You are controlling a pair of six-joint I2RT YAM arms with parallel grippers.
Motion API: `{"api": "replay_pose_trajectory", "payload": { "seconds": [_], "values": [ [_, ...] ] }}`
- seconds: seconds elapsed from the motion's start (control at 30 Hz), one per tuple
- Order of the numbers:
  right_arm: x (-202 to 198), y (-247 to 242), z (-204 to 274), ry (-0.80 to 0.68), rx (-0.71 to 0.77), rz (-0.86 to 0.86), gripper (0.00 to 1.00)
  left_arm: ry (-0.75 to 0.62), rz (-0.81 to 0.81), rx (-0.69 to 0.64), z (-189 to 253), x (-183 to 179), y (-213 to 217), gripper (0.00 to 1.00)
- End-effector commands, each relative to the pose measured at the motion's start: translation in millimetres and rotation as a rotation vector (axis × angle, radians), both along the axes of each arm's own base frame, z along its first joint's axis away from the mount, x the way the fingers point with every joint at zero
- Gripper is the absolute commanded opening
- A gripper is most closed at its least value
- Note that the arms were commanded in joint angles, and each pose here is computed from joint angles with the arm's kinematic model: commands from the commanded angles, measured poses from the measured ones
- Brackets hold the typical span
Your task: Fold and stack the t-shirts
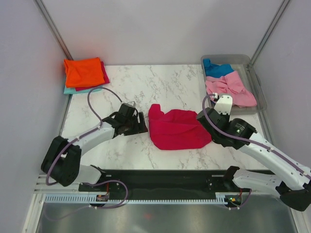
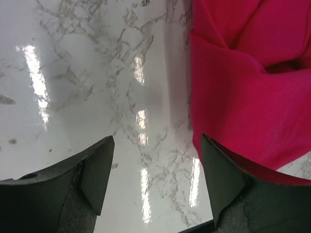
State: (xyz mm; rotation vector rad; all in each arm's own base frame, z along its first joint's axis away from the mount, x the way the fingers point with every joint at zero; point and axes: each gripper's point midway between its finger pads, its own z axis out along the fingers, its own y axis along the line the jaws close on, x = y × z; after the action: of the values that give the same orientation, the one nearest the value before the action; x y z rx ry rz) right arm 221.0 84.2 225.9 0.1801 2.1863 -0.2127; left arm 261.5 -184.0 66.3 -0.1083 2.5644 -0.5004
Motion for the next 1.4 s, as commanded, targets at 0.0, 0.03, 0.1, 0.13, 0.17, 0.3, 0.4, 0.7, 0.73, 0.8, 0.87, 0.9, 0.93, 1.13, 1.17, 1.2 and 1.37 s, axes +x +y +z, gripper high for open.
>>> {"api": "replay_pose_trajectory", "payload": {
  "seconds": [0.0, 0.03, 0.1, 0.13, 0.17, 0.3, 0.4, 0.7, 0.73, 0.8, 0.87, 0.9, 0.93, 1.13, 1.17, 1.2, 1.37],
  "values": [
    [0, -2, 9, -0.043, 0.036, 0.002, 0.00, -0.068, 0.029, -0.076, -2, 29, -26, 0.79],
    [0, -2, 7, -0.040, 0.034, 0.003, 0.00, -0.063, 0.005, -0.090, -7, 29, -34, 0.79],
    [-1, -3, 5, -0.034, 0.032, 0.005, 0.00, -0.084, -0.025, -0.133, -7, 31, -49, 0.79],
    [-2, -3, 4, -0.031, 0.033, 0.004, 0.00, -0.082, -0.049, -0.143, -9, 28, -58, 0.79],
    [-2, -4, 2, -0.028, 0.029, 0.003, 0.00, -0.053, -0.073, -0.150, -18, 24, -63, 0.79],
    [0, -1, -5, -0.022, 0.030, 0.006, 0.00, -0.064, -0.176, -0.297, -18, 24, -98, 0.46],
    [2, 1, -9, -0.011, 0.025, 0.007, 0.00, -0.100, -0.228, -0.372, 0, 29, -115, 0.31],
    [6, 0, 9, -0.042, 0.055, 0.010, 0.00, -0.239, -0.255, -0.241, 82, 45, -98, 0.02],
    [6, 0, 14, -0.052, 0.059, 0.012, 0.00, -0.329, -0.220, -0.215, 121, 54, -89, 0.02],
    [9, -2, 32, -0.082, 0.065, 0.007, 0.00, -0.337, -0.223, -0.103, 140, 48, -65, 0.02],
    [12, -3, 51, -0.108, 0.064, 0.009, 0.00, -0.444, -0.214, -0.052, 195, 57, -52, 0.02],
    [13, -4, 58, -0.123, 0.065, 0.001, 0.00, -0.396, -0.222, -0.011, 195, 49, -40, 0.02],
    [14, -4, 63, -0.129, 0.069, 0.000, 0.00, -0.434, -0.216, -0.010, 221, 52, -36, 0.02],
    [6, 1, 39, -0.076, 0.099, 0.021, 0.00, -0.225, -0.200, 0.099, 169, 9, 1, 0.59],
    [4, 2, 35, -0.076, 0.121, 0.023, 0.00, -0.186, -0.168, 0.090, 156, 0, 5, 0.69],
    [2, 4, 29, -0.063, 0.131, 0.030, 0.00, -0.183, -0.146, 0.077, 152, -10, 12, 0.79],
    [-11, 3, -4, 0.002, 0.144, 0.047, 0.00, -0.066, 0.049, 0.148, 76, -46, 54, 0.89]
  ]
}}
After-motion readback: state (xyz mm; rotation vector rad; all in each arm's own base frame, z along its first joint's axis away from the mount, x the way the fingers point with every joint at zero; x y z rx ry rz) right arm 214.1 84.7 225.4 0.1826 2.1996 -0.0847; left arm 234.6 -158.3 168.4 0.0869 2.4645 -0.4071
